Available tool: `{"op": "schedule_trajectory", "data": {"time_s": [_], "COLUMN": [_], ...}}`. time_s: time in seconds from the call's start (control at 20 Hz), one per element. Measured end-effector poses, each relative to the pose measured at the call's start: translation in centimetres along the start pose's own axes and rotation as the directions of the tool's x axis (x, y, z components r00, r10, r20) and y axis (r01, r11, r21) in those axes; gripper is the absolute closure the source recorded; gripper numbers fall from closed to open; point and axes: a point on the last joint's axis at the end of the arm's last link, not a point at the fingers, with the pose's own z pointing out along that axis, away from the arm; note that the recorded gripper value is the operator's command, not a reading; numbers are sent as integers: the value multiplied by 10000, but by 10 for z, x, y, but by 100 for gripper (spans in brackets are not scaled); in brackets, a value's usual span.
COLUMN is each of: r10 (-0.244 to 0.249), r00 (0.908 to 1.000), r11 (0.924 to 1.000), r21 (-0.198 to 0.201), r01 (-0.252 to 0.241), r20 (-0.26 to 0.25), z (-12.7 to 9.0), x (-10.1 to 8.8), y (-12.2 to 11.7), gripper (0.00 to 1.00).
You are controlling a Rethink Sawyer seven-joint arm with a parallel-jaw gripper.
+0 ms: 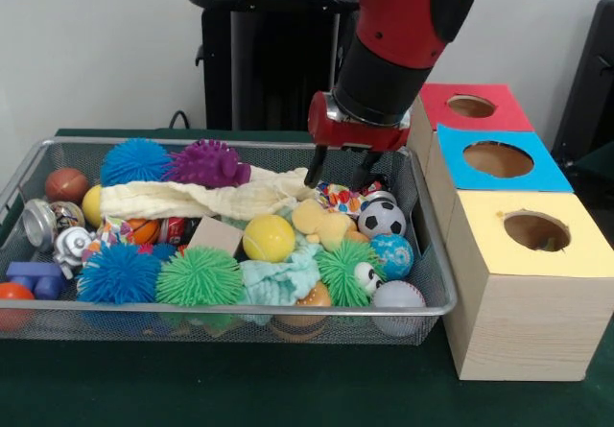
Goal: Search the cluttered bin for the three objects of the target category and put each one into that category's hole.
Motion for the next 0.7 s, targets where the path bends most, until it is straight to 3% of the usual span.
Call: {"op": "schedule_trajectory", "data": {"time_s": [0.4, 0.7], "r10": [110, 80], "r00": [9996, 9978], "r11": [9999, 9999], "r21": [-17, -125], "r01": [-110, -88], "r20": [-258, -663], "z": [47, 65], "x": [22, 37], "y": [-3, 4], "gripper": [0, 0]}}
